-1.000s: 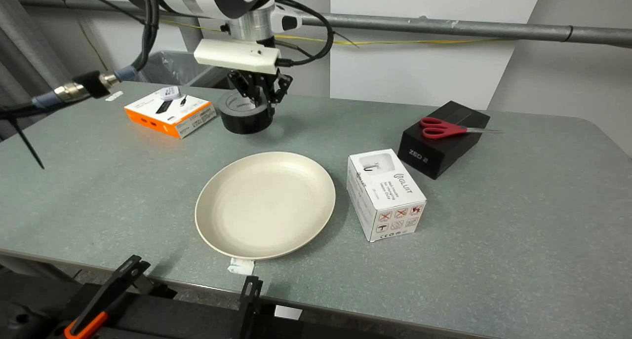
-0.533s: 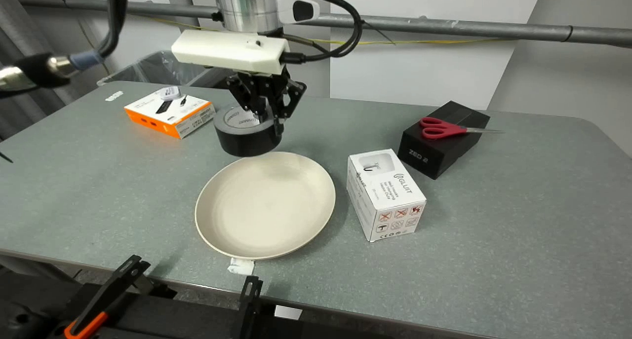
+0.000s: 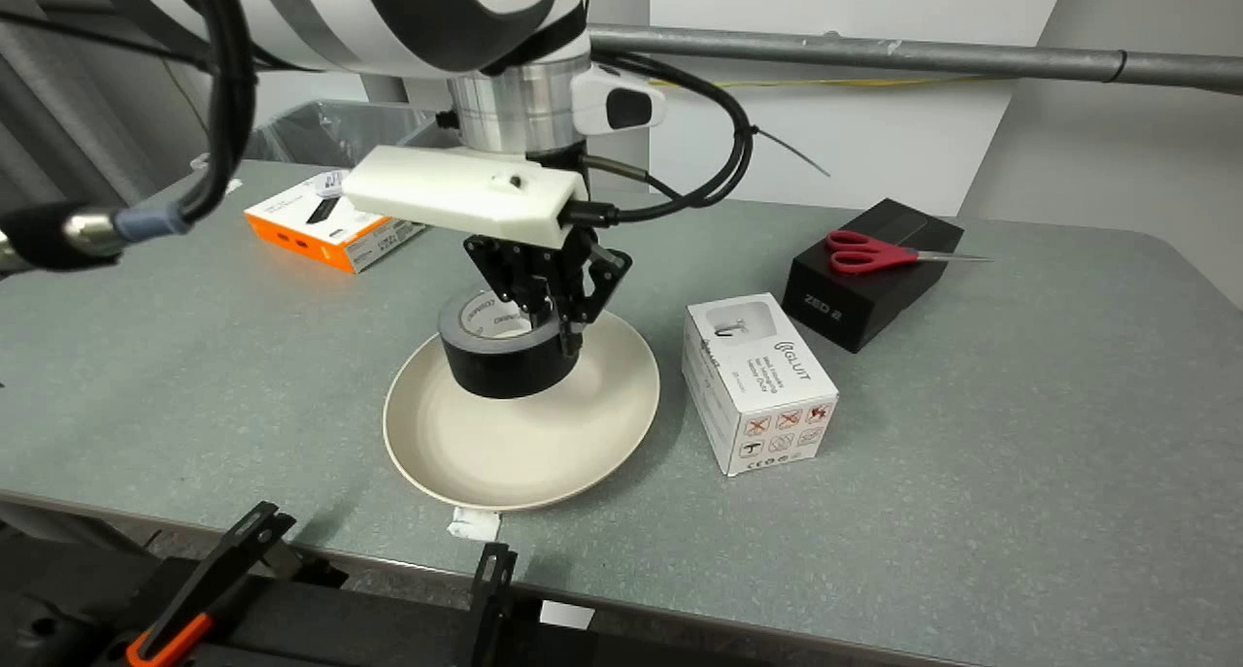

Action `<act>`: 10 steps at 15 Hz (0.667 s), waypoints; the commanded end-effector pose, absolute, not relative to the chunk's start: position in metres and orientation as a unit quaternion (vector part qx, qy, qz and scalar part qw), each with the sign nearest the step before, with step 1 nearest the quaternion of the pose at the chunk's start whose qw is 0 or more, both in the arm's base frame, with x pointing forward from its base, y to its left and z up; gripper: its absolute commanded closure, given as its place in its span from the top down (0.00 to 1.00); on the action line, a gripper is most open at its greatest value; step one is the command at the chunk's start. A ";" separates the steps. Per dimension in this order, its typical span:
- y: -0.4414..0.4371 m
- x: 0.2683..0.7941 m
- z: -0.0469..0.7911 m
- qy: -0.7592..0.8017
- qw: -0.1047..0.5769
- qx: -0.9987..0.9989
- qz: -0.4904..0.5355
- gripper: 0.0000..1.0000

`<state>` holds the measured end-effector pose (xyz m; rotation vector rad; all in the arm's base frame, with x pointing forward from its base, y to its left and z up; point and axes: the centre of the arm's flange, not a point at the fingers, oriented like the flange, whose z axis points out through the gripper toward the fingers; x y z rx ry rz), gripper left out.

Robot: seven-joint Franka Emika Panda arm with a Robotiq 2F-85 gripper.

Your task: Put the black masking tape on the plate

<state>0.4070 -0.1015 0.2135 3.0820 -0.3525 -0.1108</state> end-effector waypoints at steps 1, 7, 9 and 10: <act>-0.100 0.423 0.191 -0.140 0.035 0.989 -0.038 0.06; -0.095 0.423 0.170 -0.155 0.059 0.984 -0.071 0.06; -0.095 0.422 0.175 -0.156 0.074 0.982 -0.079 0.51; -0.095 0.420 0.178 -0.153 0.082 0.981 -0.082 0.58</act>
